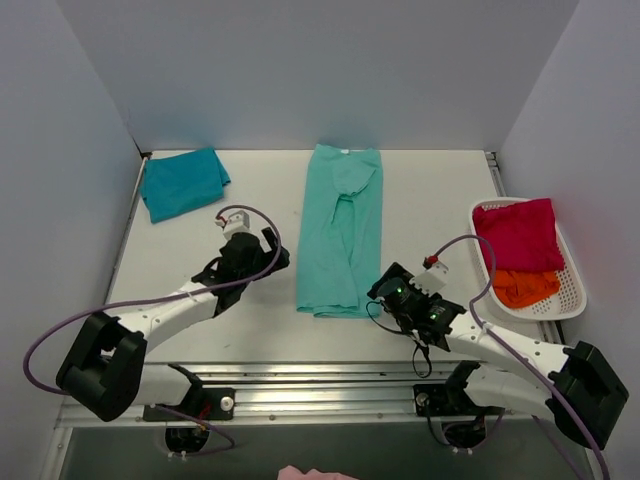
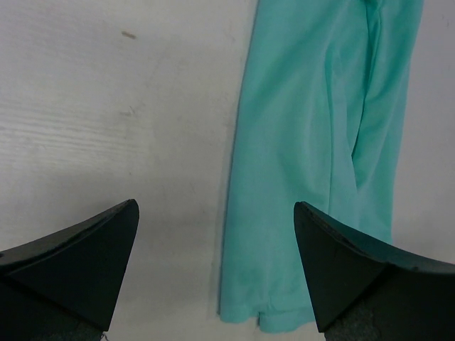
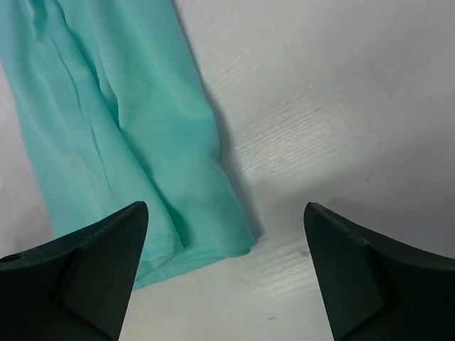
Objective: Fold and stack the t-shirts
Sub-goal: Rotate the tshirt 90 degrees, then grab the bottom of the folded rectangular tshirt with both arms, then fold the folded rectangular tshirt in 1/3 of the way
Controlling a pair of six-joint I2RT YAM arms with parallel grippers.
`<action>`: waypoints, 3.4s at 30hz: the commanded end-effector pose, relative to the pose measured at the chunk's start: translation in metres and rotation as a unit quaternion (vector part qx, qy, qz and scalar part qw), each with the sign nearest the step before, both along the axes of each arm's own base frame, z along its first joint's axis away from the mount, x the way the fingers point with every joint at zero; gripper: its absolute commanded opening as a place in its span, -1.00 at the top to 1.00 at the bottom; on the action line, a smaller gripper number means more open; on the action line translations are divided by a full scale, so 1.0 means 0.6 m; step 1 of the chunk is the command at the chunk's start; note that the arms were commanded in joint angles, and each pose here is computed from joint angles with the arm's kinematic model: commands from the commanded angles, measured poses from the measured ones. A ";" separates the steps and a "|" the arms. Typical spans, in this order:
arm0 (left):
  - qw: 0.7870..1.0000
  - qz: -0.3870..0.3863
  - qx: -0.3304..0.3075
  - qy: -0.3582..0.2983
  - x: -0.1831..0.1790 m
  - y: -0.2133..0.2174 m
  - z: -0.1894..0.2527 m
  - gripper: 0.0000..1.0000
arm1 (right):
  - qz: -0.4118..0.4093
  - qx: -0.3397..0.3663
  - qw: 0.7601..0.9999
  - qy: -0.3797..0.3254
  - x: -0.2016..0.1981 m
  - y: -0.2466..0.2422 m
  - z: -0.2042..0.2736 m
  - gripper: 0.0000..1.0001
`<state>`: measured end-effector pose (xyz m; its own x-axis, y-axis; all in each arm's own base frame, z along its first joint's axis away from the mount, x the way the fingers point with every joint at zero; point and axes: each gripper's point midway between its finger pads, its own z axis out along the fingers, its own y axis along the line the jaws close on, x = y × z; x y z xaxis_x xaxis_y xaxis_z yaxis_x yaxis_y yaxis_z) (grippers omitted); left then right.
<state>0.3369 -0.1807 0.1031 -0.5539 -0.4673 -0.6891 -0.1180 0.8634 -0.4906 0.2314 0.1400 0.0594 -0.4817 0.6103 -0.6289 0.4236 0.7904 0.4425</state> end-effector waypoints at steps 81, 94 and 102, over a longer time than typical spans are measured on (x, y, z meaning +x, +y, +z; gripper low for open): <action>0.997 -0.049 -0.043 -0.036 0.001 -0.087 0.122 0.94 | 0.037 -0.107 0.991 -0.065 0.182 0.091 0.140 1.00; 0.993 -0.094 -0.068 -0.030 0.150 -0.125 0.099 0.93 | 0.026 -0.109 0.993 -0.031 0.264 0.099 0.093 1.00; 0.985 -0.146 -0.084 0.022 0.269 -0.162 0.025 0.93 | -0.007 -0.097 0.995 -0.009 0.364 0.071 0.063 1.00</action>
<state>0.4749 -0.2647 0.1069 -0.6955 -0.4228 -0.5810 0.0063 0.8049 -0.5933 0.4198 0.1907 0.0913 -0.4836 0.4571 -0.7465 0.4069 0.8725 0.2706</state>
